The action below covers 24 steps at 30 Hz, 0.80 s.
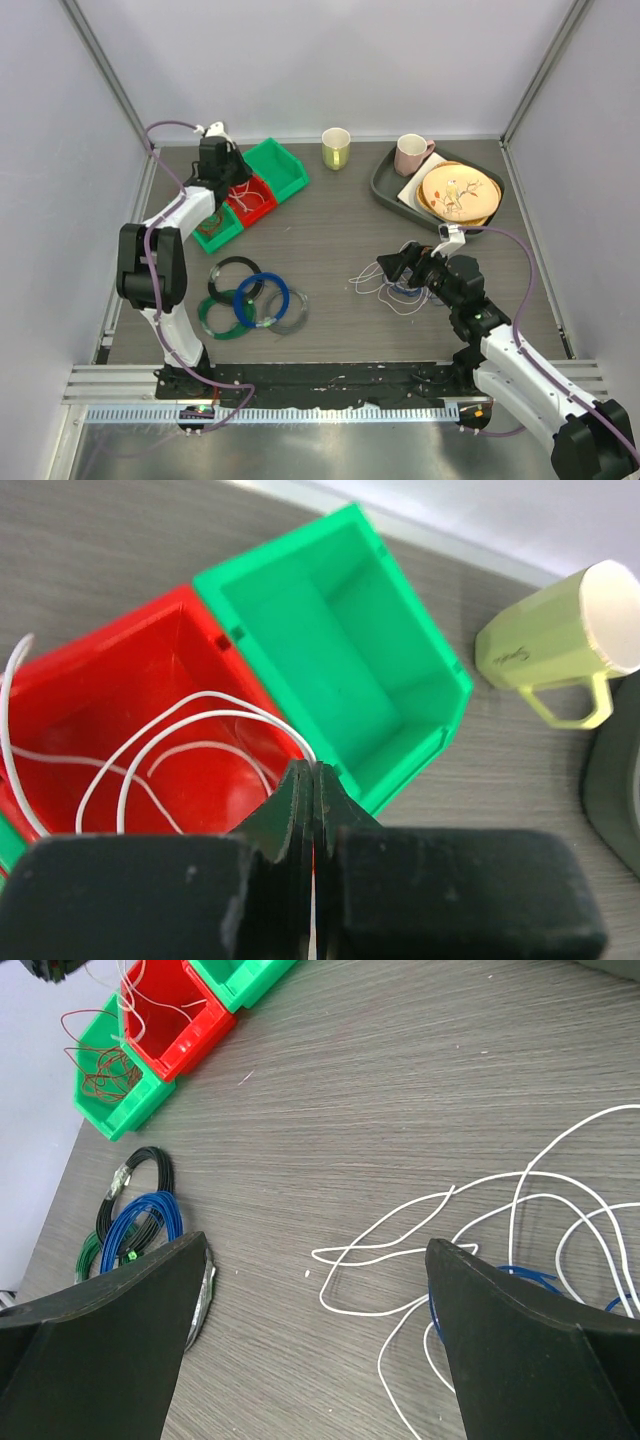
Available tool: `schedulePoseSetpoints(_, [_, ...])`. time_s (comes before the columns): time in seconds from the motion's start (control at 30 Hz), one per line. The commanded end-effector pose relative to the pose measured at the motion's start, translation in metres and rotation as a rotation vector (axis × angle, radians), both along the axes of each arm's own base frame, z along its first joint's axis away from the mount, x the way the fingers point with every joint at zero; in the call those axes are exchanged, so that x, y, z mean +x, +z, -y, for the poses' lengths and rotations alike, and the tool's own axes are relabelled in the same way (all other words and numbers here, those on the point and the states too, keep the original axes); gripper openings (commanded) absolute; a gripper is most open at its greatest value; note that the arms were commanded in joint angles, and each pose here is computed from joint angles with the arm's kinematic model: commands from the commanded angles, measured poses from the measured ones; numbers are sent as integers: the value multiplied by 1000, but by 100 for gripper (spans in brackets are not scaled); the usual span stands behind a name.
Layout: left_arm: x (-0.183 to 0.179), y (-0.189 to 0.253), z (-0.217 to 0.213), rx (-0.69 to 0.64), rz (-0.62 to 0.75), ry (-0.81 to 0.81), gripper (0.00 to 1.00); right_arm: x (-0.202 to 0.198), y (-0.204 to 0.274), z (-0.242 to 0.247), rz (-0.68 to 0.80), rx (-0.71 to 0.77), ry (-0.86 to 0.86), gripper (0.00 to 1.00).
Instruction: Untangle the cables
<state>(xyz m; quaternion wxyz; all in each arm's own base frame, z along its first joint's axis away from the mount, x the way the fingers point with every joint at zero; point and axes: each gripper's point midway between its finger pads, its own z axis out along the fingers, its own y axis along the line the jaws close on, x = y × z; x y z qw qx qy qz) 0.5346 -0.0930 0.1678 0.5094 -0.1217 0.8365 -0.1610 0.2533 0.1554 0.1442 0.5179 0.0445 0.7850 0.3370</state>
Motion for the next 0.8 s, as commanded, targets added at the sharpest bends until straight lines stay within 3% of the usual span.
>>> schedulePoseSetpoints(0.0, [3, 11, 0, -31, 67, 12, 0, 5, 13, -3, 42, 8, 5, 96])
schedulePoseSetpoints(0.23, [4, -6, -6, -55, 25, 15, 0, 4, 13, -4, 40, 9, 13, 96])
schedulePoseSetpoints(0.33, [6, -11, -6, -65, 7, 21, 9, 4, 13, -3, 41, 7, 7, 96])
schedulePoseSetpoints(0.43, [7, -14, -4, -71, -8, 17, 28, 4, 13, -3, 39, 7, 7, 96])
schedulePoseSetpoints(0.47, [7, -14, -4, -70, -11, 15, 43, 4, 13, -3, 39, 7, 10, 96])
schedulePoseSetpoints(0.6, [3, -2, 5, -109, 2, -29, 64, 4, 13, -3, 38, 7, 8, 96])
schedulePoseSetpoints(0.63, [1, 6, 10, -129, 15, -52, 74, 4, 13, -3, 38, 6, 8, 96])
schedulePoseSetpoints(0.77, [-17, 47, 41, -252, 76, -194, 91, 8, 7, 6, 7, -13, -48, 96])
